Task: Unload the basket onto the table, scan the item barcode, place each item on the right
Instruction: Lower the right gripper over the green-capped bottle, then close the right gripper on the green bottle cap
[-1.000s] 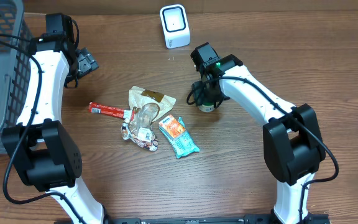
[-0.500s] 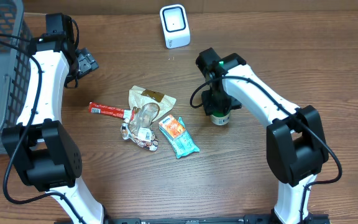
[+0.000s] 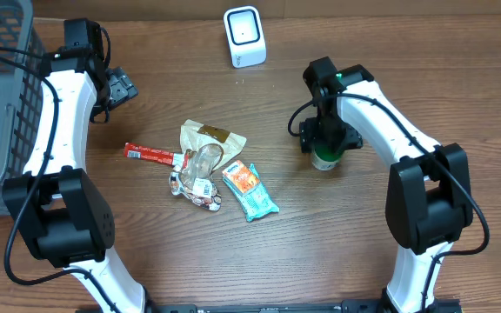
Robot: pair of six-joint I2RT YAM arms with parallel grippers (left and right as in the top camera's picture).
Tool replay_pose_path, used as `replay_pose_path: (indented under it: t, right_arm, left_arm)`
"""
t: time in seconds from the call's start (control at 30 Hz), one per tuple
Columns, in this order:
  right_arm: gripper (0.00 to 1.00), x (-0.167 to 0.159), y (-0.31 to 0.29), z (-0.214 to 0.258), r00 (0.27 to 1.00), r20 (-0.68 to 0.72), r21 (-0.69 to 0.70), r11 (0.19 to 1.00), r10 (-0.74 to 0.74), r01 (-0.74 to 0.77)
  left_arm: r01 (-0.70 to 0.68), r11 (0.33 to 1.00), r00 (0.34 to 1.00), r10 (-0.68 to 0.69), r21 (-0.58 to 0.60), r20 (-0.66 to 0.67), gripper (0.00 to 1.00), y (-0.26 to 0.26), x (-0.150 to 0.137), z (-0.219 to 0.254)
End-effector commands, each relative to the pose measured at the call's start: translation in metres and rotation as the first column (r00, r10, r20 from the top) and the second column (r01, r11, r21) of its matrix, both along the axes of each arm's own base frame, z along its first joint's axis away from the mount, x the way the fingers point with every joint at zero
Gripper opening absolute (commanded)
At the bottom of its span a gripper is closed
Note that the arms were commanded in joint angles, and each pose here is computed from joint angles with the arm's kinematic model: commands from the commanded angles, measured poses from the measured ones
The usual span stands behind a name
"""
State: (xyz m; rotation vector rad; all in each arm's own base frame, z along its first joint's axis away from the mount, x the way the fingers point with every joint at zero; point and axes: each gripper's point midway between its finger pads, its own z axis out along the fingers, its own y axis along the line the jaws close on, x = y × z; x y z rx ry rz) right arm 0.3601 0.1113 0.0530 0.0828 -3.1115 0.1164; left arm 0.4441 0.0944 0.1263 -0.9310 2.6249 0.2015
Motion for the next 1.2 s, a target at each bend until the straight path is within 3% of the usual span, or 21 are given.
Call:
replay_pose_path:
  t: [0.0, 0.17, 0.3, 0.53, 1.07, 1.17]
  right_arm:
    - [0.90, 0.006, 0.003, 0.021, 0.998, 0.056, 0.031, 1.000, -0.006, 0.005]
    - [0.91, 0.003, 0.002, 0.021, 0.999, 0.045, 0.028, 1.000, -0.010, 0.009]
    - [0.81, 0.001, 0.004, 0.021, 0.999, 0.037, 0.040, 0.999, -0.011, 0.009]
    - [0.77, 0.006, 0.006, 0.021, 0.998, 0.054, 0.045, 0.998, 0.028, -0.031]
    - [0.76, 0.010, 0.012, 0.021, 0.977, 0.071, 0.070, 0.976, 0.202, -0.207]
    - [0.84, 0.012, 0.013, 0.021, 0.976, 0.079, 0.071, 0.976, 0.201, -0.206]
  left_arm:
    - [0.002, 1.000, 1.000, -0.002, -0.002, 0.030, 1.00, -0.003, 0.006, 0.010]
    - [0.002, 1.000, 1.000, -0.002, -0.002, 0.030, 1.00, -0.003, 0.006, 0.010]
    - [0.002, 1.000, 1.000, -0.002, -0.002, 0.030, 1.00, -0.003, 0.006, 0.010]
    - [0.002, 1.000, 1.000, -0.002, -0.002, 0.030, 1.00, -0.003, 0.006, 0.010]
    - [0.002, 1.000, 1.000, -0.002, -0.002, 0.030, 1.00, -0.003, 0.006, 0.010]
    - [0.002, 1.000, 1.000, -0.002, -0.002, 0.030, 1.00, -0.003, 0.006, 0.010]
